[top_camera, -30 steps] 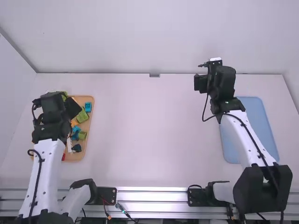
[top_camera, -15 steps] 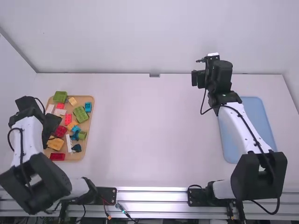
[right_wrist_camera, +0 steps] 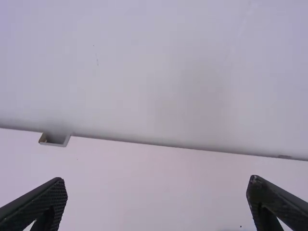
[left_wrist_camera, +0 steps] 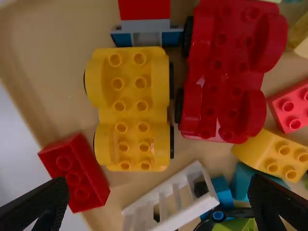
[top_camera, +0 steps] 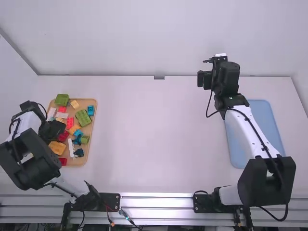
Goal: Assemble lego blocks to make yellow taxi
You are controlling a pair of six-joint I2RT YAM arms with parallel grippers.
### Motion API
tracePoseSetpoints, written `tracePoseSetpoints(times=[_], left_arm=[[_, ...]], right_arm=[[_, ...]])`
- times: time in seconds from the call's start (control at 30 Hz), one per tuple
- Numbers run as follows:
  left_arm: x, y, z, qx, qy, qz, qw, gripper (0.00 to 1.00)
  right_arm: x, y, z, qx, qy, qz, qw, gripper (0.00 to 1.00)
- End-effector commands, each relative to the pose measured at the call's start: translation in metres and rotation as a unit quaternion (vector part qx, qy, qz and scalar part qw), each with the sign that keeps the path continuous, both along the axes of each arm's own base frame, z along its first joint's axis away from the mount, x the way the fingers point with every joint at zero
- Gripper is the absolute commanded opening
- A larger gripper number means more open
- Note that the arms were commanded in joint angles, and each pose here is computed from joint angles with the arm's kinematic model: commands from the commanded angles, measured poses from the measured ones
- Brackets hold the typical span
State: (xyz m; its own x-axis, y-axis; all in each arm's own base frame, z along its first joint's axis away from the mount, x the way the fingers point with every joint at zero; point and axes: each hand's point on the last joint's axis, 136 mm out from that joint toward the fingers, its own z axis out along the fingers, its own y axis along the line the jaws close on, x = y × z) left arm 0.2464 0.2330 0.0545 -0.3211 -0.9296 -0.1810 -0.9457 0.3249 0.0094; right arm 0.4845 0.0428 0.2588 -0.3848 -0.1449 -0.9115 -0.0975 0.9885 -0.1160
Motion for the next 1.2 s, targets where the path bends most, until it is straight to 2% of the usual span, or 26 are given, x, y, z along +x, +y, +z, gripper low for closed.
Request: tracePoseSetpoints(times=[0.0,0.23,0.3,0.5,0.67,0.83,1.17], left_arm=[[-0.003,-0.003,-0.006,-0.003,0.008,-0.032,0.999,1.00],[-0.010,-0.008,-0.015,-0.012,0.021,-0.039,0.999,0.97],[-0.019,-0.005,-0.018,0.000,0.040,-0.019,0.999,0.91],[-0.034,0.002,-0.023,0.003,0.054,0.001,0.999,0.82],[-0.045,0.006,-0.031,0.001,0.055,0.017,0.998,0.80],[-0.027,-0.003,-0.044,-0.022,0.002,-0.044,0.999,0.76],[-0.033,-0.002,-0.055,-0.007,0.009,-0.058,0.998,0.75]], right_arm=[[0.006,0.002,0.016,0.007,-0.018,-0.003,1.000,0.99],[0.006,0.002,0.016,0.014,-0.017,-0.005,1.000,0.99],[0.006,0.002,0.016,0.014,-0.017,-0.006,1.000,0.99],[0.006,0.003,0.016,0.014,-0.017,-0.005,1.000,0.99],[0.006,0.003,0.016,0.015,-0.017,-0.005,1.000,0.99],[0.006,0.005,0.016,0.017,-0.017,0.002,1.000,0.99],[0.006,0.008,0.016,0.021,-0.017,0.010,1.000,0.99]])
